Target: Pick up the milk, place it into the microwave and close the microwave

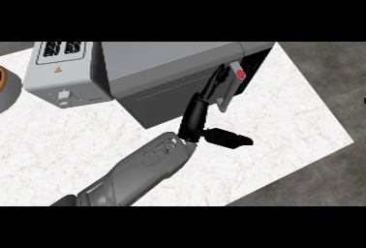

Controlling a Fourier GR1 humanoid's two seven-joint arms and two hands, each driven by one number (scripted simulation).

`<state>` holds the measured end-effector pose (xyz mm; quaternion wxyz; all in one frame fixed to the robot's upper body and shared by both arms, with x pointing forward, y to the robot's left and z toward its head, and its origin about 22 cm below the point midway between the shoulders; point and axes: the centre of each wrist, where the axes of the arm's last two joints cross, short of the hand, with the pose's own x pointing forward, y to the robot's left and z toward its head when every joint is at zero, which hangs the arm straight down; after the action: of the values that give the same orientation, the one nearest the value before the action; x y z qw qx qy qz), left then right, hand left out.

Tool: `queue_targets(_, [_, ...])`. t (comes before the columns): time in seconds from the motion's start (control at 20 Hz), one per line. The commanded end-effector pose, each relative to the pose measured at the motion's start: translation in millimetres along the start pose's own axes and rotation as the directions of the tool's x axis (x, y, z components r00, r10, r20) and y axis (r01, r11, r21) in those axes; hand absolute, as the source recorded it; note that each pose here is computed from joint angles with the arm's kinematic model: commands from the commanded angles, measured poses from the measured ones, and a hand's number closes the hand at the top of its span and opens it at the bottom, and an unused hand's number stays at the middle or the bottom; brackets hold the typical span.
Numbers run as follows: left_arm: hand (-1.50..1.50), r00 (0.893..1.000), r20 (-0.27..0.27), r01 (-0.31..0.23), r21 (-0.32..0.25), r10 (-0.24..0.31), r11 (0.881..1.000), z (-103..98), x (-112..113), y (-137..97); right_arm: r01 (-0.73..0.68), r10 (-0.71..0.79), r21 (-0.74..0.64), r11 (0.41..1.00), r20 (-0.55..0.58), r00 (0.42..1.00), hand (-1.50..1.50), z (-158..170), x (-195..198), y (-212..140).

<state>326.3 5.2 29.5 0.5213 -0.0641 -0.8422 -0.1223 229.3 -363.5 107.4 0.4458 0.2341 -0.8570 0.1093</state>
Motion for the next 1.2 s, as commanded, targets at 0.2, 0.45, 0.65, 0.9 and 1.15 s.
queue_targets(0.2, [-1.50,1.000,-0.004,-0.001,0.040,0.001,0.999,-18.9,3.3,1.6,0.006,-0.006,0.001,1.000,0.005,1.000,-1.50,-7.6,6.4,-7.1])
queue_targets(0.45, [-1.50,1.000,0.011,0.000,0.043,-0.001,0.999,-17.8,1.6,1.0,0.010,-0.010,0.018,1.000,0.003,1.000,-1.50,-14.4,9.1,-9.2])
queue_targets(0.65, [-1.50,1.000,0.015,-0.004,0.046,0.004,0.999,-18.1,0.8,1.1,0.015,-0.015,0.030,0.999,-0.005,1.000,-1.50,-17.2,12.0,-11.2])
queue_targets(0.9, [-1.50,1.000,0.007,-0.003,0.064,0.003,0.998,-18.7,-2.2,3.1,0.025,-0.024,0.032,0.999,-0.016,1.000,-1.50,-15.5,13.8,-13.6])
queue_targets(1.15, [-1.50,1.000,0.012,-0.011,0.067,0.010,0.998,-20.9,-1.2,2.7,0.032,-0.032,0.040,0.999,-0.007,0.999,-1.50,-19.5,16.4,-15.7])
